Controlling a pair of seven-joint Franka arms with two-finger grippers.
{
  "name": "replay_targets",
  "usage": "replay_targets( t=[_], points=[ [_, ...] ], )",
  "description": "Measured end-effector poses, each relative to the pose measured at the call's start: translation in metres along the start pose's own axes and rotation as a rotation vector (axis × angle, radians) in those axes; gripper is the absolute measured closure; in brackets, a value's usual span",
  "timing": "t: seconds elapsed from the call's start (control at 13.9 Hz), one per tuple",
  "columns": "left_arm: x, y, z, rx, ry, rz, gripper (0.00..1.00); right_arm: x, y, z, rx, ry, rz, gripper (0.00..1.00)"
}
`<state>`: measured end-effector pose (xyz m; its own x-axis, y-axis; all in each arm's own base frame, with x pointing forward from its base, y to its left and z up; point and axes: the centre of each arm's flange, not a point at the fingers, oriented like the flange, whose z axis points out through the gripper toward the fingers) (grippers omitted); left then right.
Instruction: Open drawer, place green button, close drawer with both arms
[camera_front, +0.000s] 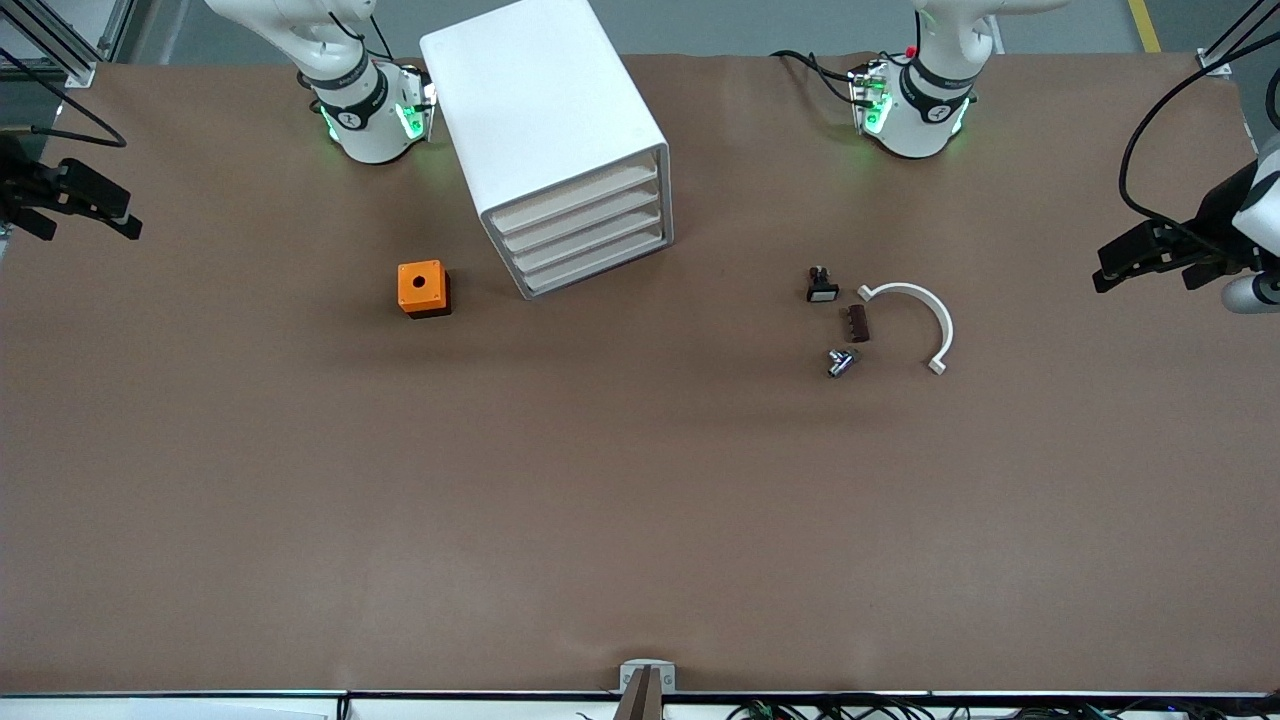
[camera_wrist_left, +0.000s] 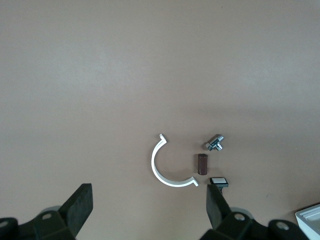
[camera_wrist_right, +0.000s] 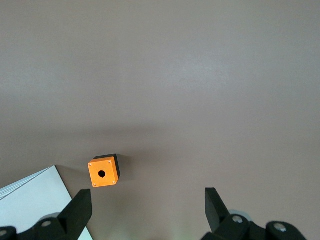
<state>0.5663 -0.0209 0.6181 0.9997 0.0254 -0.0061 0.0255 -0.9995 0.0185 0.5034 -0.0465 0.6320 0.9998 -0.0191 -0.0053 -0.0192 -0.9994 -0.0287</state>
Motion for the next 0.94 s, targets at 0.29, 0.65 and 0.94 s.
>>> replay_targets(
  t=[0.29, 0.65, 0.94],
  points=[
    [0.0003, -0.0004, 0.0003, 0.000, -0.001, -0.001, 0.00, -0.0003, -0.0011, 0.0003, 0.000, -0.003, -0.003, 0.00],
    [0.0004, -0.0014, 0.0004, 0.000, -0.001, -0.003, 0.00, -0.0003, -0.0010, 0.0004, 0.000, -0.003, -0.049, 0.00],
    [0.0004, -0.0008, 0.0002, 0.000, 0.000, -0.001, 0.00, -0.0003, 0.0000, 0.0003, 0.001, -0.003, -0.064, 0.00]
  ],
)
